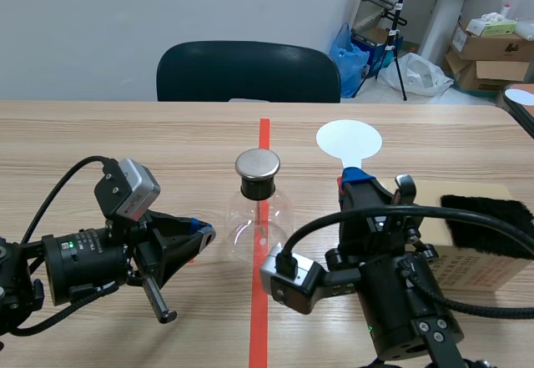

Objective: Do the electroscope experiment

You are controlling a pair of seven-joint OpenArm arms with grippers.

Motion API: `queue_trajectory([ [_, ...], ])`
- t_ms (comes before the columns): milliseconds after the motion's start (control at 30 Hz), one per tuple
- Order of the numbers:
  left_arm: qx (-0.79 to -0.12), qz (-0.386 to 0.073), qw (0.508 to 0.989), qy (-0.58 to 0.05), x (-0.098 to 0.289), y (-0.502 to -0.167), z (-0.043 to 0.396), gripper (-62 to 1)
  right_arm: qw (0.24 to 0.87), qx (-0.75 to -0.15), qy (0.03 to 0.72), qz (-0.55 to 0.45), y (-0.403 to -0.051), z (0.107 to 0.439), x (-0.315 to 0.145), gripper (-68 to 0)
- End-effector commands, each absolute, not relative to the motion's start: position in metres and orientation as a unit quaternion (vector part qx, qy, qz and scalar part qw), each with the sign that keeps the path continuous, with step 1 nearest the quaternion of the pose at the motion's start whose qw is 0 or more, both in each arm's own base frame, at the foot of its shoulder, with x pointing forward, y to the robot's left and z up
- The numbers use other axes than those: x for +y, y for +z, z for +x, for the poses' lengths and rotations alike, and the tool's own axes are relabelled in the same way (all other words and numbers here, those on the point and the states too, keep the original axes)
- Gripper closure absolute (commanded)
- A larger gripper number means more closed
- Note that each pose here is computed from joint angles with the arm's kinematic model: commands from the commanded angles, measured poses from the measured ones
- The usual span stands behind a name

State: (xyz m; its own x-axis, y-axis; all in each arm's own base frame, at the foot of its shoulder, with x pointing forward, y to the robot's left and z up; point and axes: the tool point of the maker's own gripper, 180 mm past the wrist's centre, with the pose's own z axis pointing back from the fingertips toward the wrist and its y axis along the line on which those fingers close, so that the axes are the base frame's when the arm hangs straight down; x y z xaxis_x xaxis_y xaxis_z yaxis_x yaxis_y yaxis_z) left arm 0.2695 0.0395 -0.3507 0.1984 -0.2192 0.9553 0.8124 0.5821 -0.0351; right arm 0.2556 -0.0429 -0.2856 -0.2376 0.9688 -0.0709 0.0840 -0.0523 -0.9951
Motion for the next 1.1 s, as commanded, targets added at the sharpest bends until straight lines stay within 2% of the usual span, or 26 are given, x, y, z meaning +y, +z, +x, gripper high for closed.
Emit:
queue_trajectory([
  [0, -0.534, -0.290, 0.713, -0.351, 0.037, -0.342, 0.271, -3.0, 0.395, -0.568, 0.541, -0.479, -0.276, 0.260, -0.045, -0.9],
  [633, -0.534, -0.290, 0.713, -0.351, 0.037, -0.342, 0.271, -3.0, 0.390, -0.572, 0.544, -0.474, -0.277, 0.259, -0.042, -0.9],
  [1067, -0.534, -0.290, 0.713, -0.351, 0.037, -0.342, 0.271, -3.0, 0.319, -0.614, 0.597, -0.406, -0.280, 0.244, -0.002, -0.9],
])
